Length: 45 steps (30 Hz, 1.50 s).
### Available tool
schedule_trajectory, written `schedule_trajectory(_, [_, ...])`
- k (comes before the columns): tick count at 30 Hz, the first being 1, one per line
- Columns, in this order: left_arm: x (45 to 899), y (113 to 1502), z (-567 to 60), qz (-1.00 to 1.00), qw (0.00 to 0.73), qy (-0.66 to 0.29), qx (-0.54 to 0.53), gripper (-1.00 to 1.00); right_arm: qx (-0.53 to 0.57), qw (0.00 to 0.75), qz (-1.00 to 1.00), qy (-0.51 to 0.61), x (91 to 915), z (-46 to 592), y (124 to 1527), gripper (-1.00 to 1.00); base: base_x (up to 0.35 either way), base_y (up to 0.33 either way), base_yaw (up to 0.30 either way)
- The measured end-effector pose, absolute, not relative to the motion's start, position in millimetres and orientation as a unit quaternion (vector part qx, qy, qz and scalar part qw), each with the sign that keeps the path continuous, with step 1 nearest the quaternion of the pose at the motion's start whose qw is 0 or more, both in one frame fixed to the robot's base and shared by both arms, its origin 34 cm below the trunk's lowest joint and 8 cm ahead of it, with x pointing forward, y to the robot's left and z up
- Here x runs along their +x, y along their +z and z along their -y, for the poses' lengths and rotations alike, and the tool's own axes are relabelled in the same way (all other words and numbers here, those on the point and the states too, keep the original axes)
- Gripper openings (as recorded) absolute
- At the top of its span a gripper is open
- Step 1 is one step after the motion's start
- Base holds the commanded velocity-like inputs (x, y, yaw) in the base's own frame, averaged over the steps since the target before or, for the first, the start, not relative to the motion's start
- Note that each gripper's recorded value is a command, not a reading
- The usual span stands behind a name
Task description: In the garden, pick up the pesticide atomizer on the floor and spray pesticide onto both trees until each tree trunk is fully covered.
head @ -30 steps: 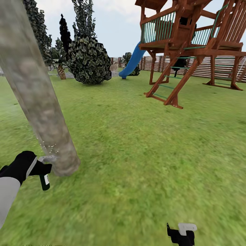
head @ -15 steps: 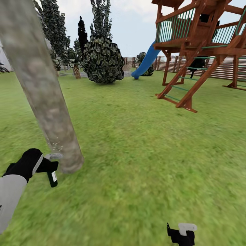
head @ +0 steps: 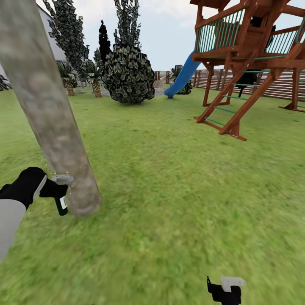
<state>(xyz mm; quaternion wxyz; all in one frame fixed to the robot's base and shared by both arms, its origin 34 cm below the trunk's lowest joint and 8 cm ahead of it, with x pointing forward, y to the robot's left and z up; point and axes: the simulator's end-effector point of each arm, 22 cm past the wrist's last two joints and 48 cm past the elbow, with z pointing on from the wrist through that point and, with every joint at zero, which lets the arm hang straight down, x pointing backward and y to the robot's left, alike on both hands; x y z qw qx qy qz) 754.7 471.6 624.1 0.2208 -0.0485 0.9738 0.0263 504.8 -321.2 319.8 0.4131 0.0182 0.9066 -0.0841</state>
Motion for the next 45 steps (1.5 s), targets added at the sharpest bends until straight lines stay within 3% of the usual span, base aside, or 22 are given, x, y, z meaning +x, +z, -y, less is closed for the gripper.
schedule_trajectory(8, [754.4, 624.2, -470.5, -0.974, 0.221, 0.021, -0.051, -1.0, 0.018, 0.413, -0.907, -0.084, 505.0, 320.7, 320.1, 1.0, 0.107, -0.079, 0.253])
schedule_trajectory(28, [754.8, 622.6, -466.6, -0.974, 0.22, 0.018, -0.051, -1.0, 0.019, 0.414, -0.906, -0.085, 504.9, 322.3, 320.1, 1.0, 0.021, -0.271, 0.01])
schedule_trajectory(45, [750.2, 616.9, -467.8, -0.975, 0.214, 0.019, -0.051, -1.0, 0.018, 0.414, -0.906, -0.084, 505.0, 321.5, 320.4, 1.0, 0.128, -0.239, 0.187])
